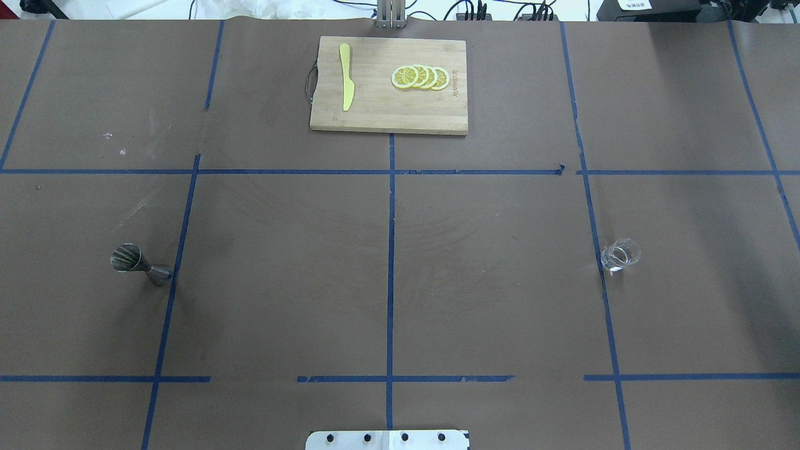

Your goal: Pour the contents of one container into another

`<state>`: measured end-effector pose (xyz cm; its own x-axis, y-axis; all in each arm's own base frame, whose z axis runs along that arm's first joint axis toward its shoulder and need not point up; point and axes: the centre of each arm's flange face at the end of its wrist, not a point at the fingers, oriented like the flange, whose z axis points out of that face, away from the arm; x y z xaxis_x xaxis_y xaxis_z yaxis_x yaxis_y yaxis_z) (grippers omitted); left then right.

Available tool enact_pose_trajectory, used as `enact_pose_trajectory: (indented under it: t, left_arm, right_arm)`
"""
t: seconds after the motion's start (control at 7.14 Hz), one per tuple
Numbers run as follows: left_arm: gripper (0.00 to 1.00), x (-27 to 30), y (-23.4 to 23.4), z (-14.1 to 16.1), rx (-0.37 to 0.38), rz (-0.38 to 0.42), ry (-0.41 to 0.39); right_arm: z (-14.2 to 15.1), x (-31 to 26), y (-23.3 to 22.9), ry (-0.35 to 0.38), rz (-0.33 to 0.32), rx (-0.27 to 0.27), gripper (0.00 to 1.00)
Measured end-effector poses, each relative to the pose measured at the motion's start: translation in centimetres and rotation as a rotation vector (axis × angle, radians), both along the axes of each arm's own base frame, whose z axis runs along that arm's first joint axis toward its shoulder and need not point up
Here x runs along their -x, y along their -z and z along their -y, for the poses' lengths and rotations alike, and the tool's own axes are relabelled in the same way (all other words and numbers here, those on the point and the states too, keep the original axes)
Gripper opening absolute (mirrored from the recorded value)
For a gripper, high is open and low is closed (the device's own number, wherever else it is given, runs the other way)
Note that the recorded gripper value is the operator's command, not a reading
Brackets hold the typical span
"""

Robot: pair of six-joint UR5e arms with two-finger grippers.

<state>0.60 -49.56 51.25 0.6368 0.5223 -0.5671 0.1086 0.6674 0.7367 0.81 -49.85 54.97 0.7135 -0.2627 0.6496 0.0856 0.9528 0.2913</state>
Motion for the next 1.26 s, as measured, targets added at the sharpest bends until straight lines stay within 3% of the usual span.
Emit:
enact_pose_trajectory:
  t: [0.28, 0.56, 0.98, 1.26]
  left_arm:
    - [1.0, -3.4, 2.0, -5.3, -0.004, -0.1, 0.139]
    - [1.0, -5.9, 3.0, -9.9, -0.061, -0.152, 0.271]
    - [1.0, -10.5, 3.5, -12.4, -0.15, -0.21, 0.395]
    - [1.0, -16.7, 3.5, -14.9, -0.178, -0.228, 0.462]
  right_arm:
    - [-0.1, 0.1, 0.0, 0.003, 0.009, 0.003, 1.0]
    - [-0.3, 0.1, -0.2, 0.005, 0.018, 0.009, 1.0]
    - [-0.5, 0.1, -0.3, 0.007, 0.023, 0.012, 1.0]
    - [-0.5, 0.1, -0.3, 0.007, 0.023, 0.013, 1.0]
